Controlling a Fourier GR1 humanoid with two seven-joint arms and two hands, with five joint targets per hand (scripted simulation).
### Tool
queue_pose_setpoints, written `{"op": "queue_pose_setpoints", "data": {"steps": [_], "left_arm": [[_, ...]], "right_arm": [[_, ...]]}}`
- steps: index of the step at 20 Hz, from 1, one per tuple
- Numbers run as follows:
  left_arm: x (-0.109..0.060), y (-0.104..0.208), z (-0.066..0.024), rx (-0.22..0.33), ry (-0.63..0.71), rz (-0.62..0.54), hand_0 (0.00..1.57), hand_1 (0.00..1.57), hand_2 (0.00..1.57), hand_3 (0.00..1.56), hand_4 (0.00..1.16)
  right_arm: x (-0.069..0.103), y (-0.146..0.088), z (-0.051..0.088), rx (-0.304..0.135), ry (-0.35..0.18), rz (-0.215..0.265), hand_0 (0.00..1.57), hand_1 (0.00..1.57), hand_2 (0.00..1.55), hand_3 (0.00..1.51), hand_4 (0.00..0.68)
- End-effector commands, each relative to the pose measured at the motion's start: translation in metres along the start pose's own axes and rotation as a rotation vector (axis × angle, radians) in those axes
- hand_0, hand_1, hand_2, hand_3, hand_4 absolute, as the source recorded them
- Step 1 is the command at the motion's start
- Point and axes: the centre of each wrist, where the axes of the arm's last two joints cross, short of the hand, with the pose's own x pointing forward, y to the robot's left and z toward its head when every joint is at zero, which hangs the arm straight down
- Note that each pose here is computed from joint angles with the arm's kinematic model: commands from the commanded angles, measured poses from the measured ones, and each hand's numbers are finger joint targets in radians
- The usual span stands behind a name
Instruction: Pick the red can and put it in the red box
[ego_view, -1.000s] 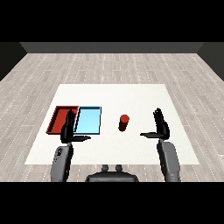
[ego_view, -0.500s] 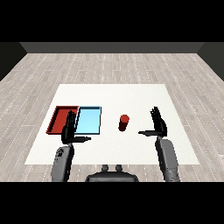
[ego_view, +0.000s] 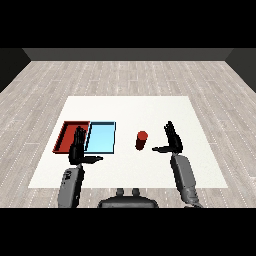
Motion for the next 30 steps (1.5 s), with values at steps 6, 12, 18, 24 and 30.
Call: {"op": "queue_pose_setpoints", "data": {"steps": [6, 12, 18, 24, 30], "left_arm": [[0.010, 0.023, -0.0166, -0.003, 0.008, -0.005, 0.00, 0.00, 0.00, 0.00, 0.00], [0.002, 0.017, -0.0065, 0.006, 0.006, 0.010, 0.00, 0.00, 0.00, 0.00, 0.00], [0.008, -0.004, 0.0010, 0.004, -0.009, 0.033, 0.00, 0.00, 0.00, 0.00, 0.00], [0.009, 0.007, 0.0034, -0.011, 0.001, 0.013, 0.00, 0.00, 0.00, 0.00, 0.00], [-0.009, 0.004, -0.0013, 0.002, -0.013, -0.008, 0.00, 0.00, 0.00, 0.00, 0.00]], "right_arm": [[-0.006, 0.023, -0.012, 0.026, 0.032, -0.037, 0.00, 0.00, 0.00, 0.00, 0.000], [-0.026, 0.036, -0.036, 0.061, 0.066, -0.107, 0.00, 0.00, 0.00, 0.00, 0.000], [-0.040, 0.060, -0.029, 0.063, 0.082, -0.134, 0.00, 0.00, 0.00, 0.00, 0.000], [-0.073, 0.051, -0.026, 0.079, 0.112, -0.123, 0.00, 0.00, 0.00, 0.00, 0.000], [-0.073, 0.059, -0.021, 0.061, 0.100, -0.182, 0.00, 0.00, 0.00, 0.00, 0.000]]}}
